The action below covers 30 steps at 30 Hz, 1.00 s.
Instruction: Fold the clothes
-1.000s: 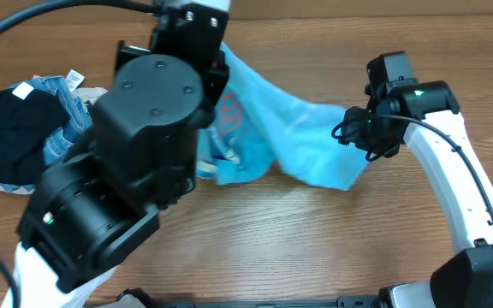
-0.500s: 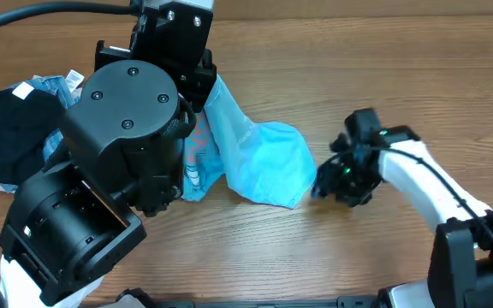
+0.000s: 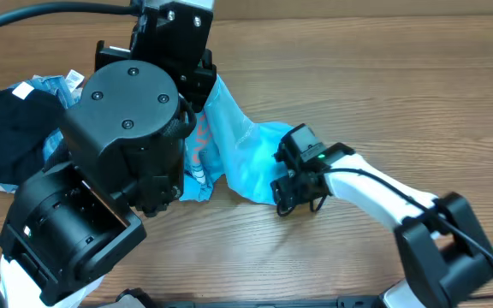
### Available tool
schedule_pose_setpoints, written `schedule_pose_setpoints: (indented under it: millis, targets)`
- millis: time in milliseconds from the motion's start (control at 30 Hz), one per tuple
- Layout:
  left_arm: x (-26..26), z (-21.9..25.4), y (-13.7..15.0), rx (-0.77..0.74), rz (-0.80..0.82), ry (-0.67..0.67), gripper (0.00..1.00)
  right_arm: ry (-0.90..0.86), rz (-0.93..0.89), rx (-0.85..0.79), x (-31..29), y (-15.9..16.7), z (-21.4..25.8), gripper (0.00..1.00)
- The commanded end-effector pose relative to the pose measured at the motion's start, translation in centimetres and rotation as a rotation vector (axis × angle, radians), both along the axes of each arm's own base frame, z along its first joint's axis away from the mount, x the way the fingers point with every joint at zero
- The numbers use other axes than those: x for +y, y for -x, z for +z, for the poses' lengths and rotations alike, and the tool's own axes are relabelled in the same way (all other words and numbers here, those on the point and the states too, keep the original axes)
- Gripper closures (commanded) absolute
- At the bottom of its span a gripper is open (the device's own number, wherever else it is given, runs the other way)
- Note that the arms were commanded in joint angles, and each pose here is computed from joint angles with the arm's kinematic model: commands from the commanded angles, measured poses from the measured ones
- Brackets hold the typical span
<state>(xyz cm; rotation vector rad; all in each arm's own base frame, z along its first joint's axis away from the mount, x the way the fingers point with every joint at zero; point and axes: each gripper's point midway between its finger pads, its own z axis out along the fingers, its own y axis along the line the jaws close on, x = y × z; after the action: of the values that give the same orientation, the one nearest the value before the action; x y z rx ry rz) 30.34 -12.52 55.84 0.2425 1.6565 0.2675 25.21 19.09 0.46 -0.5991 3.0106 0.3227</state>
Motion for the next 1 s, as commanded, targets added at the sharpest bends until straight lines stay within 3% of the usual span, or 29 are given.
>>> schedule_pose_setpoints:
  millis: [0,100,133,200,367,467,567,700,967]
  targets:
    - [1.2,1.4,0.8,-0.036,0.020,0.016,0.96,0.070,0.051,0.011,0.2,1.1,-1.5,0.35]
    - [1.3,1.4,0.8,-0.036,0.021,0.019,0.96,0.082,0.055,0.004,0.3,1.2,-1.4,0.76]
    - [1.3,1.4,0.8,-0.036,0.021,0.019,0.96,0.083,0.053,0.006,0.2,1.2,-1.1,0.86]
    - [1.3,1.4,0.8,-0.036,0.023,0.018,0.96,0.078,0.015,0.004,0.0,0.9,0.3,0.95]
    - [3.3,1.6,1.0,-0.046,0.134,0.011,0.96,-0.025,-0.087,-0.207,-1.1,-2.6,10.9,0.96]
    - [4.2,1.9,1.4,-0.053,0.177,0.005,0.96,-0.042,-0.348,-0.447,-5.7,-5.8,19.7,0.96]
    - [4.7,2.2,1.9,-0.061,0.177,0.012,0.96,-0.121,-0.509,-0.643,-10.0,-6.7,27.4,0.96]
    - [6.2,3.7,3.5,-0.100,0.176,0.059,0.96,-0.169,-0.585,-0.764,-12.5,-6.1,32.1,0.96]
    - [10.2,5.5,7.6,-0.160,0.175,0.139,0.96,-0.188,-0.611,-0.770,-13.1,-4.1,33.2,0.96]
